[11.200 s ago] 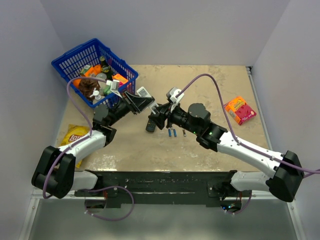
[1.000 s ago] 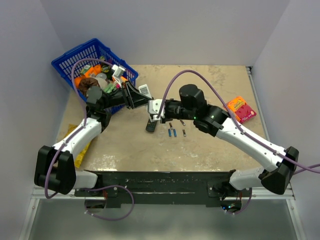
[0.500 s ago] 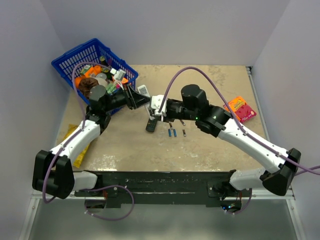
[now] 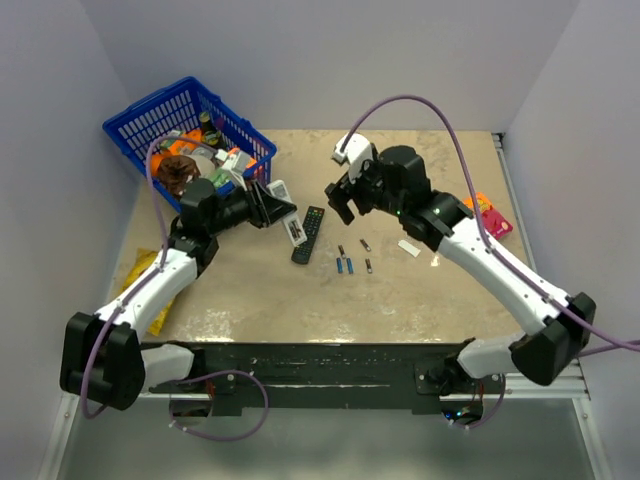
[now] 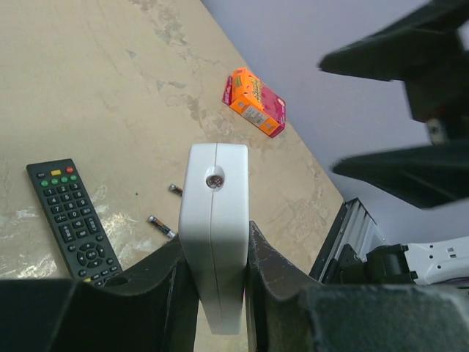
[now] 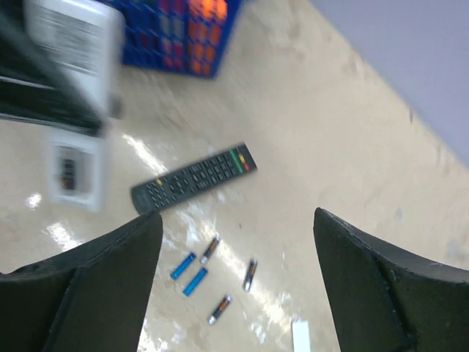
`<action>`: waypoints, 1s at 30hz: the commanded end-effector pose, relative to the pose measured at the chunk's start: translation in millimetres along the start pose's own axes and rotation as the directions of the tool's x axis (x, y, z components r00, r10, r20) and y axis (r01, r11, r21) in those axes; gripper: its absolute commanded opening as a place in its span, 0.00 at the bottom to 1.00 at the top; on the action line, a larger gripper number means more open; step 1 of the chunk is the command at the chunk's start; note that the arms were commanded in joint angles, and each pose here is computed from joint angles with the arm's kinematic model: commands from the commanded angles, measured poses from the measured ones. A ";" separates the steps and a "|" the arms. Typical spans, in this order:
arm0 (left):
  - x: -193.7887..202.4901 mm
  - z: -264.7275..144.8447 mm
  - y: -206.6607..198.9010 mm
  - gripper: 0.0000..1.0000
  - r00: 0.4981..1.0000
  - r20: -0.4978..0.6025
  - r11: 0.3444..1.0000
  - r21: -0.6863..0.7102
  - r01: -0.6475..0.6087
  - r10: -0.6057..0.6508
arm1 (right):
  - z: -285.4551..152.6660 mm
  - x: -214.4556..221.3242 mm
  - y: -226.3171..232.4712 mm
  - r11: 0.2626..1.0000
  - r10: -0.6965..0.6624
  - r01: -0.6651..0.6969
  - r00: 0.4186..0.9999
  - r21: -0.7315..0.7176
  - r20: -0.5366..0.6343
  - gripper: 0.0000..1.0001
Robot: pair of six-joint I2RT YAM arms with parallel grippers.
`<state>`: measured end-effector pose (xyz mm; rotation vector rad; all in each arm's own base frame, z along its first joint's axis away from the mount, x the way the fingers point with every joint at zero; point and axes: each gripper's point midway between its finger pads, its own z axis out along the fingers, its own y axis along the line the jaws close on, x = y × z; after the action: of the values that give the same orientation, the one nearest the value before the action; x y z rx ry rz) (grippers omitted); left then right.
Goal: Load the batteries into the remote control
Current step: Pick up the battery from the center of the board.
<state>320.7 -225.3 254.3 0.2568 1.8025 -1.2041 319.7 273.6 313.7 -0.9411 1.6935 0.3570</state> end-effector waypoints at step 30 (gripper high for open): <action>7.8 -18.3 1.6 0.00 0.999 0.051 1.000 -0.025 -0.005 0.006 | 58.4 289.0 -15.3 0.845 0.531 -0.413 0.563 0.341 -0.633 0.32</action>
<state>305.6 -212.2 228.5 0.1872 1.8577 -1.1621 347.0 180.1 39.2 -0.4857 2.6899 0.1865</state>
